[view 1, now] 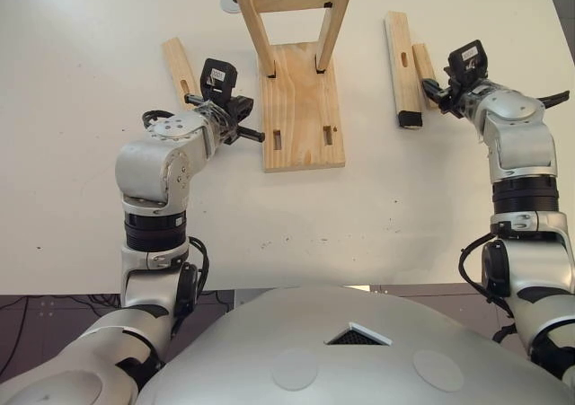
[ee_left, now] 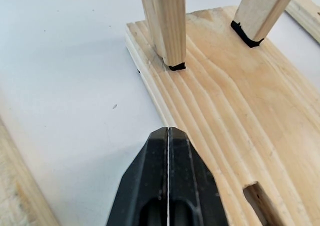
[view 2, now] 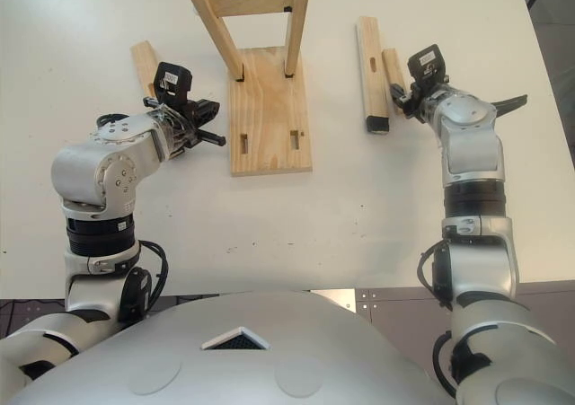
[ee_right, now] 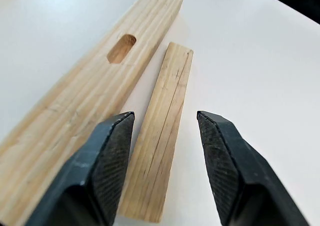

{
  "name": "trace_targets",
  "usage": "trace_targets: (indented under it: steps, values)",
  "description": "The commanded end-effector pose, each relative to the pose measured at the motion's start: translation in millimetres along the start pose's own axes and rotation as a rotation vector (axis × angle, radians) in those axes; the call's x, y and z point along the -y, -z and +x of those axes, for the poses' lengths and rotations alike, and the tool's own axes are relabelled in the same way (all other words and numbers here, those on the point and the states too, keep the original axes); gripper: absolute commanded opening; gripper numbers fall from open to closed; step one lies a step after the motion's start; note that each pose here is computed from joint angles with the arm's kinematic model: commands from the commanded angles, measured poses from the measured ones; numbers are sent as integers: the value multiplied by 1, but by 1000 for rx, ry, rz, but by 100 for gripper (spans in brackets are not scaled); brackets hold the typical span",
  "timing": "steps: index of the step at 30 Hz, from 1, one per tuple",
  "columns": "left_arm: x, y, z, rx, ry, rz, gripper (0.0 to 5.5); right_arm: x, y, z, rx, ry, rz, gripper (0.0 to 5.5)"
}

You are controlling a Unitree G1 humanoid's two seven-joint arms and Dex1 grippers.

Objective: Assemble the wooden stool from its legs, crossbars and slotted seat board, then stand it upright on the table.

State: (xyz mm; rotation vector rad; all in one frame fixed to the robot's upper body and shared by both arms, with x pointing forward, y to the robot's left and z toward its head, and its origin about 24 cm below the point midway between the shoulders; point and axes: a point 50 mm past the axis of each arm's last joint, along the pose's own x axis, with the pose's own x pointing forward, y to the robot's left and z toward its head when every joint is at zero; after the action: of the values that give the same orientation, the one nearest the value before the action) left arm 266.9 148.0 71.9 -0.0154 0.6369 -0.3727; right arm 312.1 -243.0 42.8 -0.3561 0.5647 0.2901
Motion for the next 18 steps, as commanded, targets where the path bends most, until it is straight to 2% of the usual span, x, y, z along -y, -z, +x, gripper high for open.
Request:
trace_targets:
  steps: [1, 5, 8, 10, 12, 14, 18]
  values:
    - [-4, 0, 0, 3, -17, 14, 0, -12, 24, 6, -88, -65, 67, 232]
    - [-4, -1, 1, 11, -20, 20, 0, -12, 46, 10, -169, -52, 106, 192]
    - [-5, -5, 1, 38, -31, 21, 0, -10, 49, 9, -156, -45, 174, 151]
    - [-9, -13, 0, 95, -57, 22, 0, -7, 48, 10, -135, -11, 203, 129]
    - [-16, -35, -5, 273, -126, 34, 0, -2, 42, 11, -84, 37, 229, 129]
    - [-20, -59, -16, 458, -133, 36, 0, 6, 22, 10, 62, 80, 274, 129]
    - [-13, -97, -46, 705, 77, -14, 0, 23, -72, -20, 570, 123, 193, 129]
